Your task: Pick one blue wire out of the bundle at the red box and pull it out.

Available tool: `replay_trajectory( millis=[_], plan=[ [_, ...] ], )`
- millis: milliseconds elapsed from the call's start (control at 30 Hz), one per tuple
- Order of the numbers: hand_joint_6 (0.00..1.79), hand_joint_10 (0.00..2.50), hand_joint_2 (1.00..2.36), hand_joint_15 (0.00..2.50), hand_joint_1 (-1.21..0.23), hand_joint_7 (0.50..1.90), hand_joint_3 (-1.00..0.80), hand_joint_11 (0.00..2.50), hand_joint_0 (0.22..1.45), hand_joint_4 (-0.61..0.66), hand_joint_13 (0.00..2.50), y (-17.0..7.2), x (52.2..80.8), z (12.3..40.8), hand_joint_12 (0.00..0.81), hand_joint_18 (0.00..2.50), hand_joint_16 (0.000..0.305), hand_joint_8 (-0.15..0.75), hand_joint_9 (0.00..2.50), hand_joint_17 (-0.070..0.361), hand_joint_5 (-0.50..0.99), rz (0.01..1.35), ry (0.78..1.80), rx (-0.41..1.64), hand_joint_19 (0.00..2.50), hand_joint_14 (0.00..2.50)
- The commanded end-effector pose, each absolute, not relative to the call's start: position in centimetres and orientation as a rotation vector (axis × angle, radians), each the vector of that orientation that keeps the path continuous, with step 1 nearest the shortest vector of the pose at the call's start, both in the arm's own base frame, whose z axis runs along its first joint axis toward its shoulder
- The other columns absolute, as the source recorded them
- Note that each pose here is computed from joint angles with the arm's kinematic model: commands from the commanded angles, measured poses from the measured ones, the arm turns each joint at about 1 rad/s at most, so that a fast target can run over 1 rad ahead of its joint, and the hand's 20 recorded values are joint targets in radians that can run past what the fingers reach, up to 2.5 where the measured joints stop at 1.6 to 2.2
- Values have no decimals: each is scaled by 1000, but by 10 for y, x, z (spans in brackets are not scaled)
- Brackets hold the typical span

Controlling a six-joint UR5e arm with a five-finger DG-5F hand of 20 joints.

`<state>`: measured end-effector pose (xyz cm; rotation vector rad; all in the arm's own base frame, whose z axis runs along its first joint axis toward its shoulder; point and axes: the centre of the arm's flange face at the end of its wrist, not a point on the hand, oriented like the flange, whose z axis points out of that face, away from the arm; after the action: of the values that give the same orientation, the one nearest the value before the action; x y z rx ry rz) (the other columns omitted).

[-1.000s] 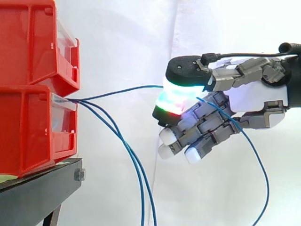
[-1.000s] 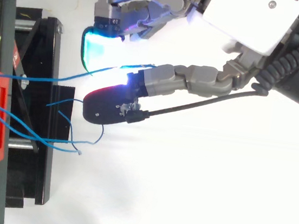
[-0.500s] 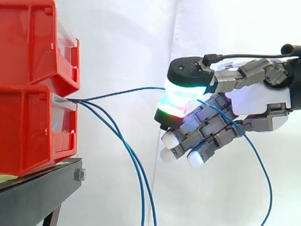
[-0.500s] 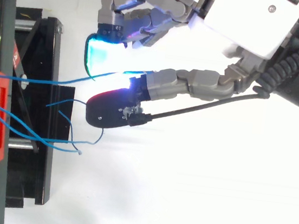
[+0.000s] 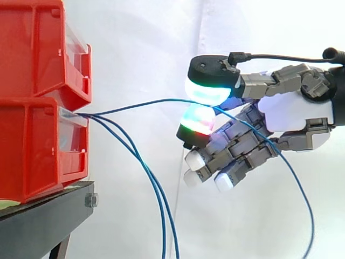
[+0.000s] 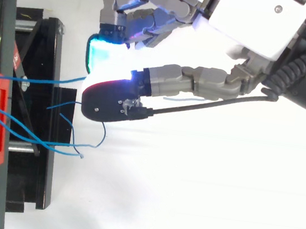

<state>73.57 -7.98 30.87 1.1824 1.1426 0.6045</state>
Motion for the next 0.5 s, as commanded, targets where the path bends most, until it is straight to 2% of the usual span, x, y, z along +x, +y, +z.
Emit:
replay_trajectory(
  millis=[0,133,467],
  plan=[
    [762,16,1008,315,-642,1131,-396,571,543,232,589,-80,736,309,483,639,63,379,835,142,-141,605,1142,1182,526,11],
    [784,18,1015,321,-654,1142,-297,573,576,220,591,-80,736,309,476,640,61,373,847,137,-143,605,1142,1182,531,11],
    [848,18,1022,308,-689,1132,-137,604,572,210,613,-80,736,310,471,673,60,380,888,136,-147,608,1138,1181,509,11]
  ],
)
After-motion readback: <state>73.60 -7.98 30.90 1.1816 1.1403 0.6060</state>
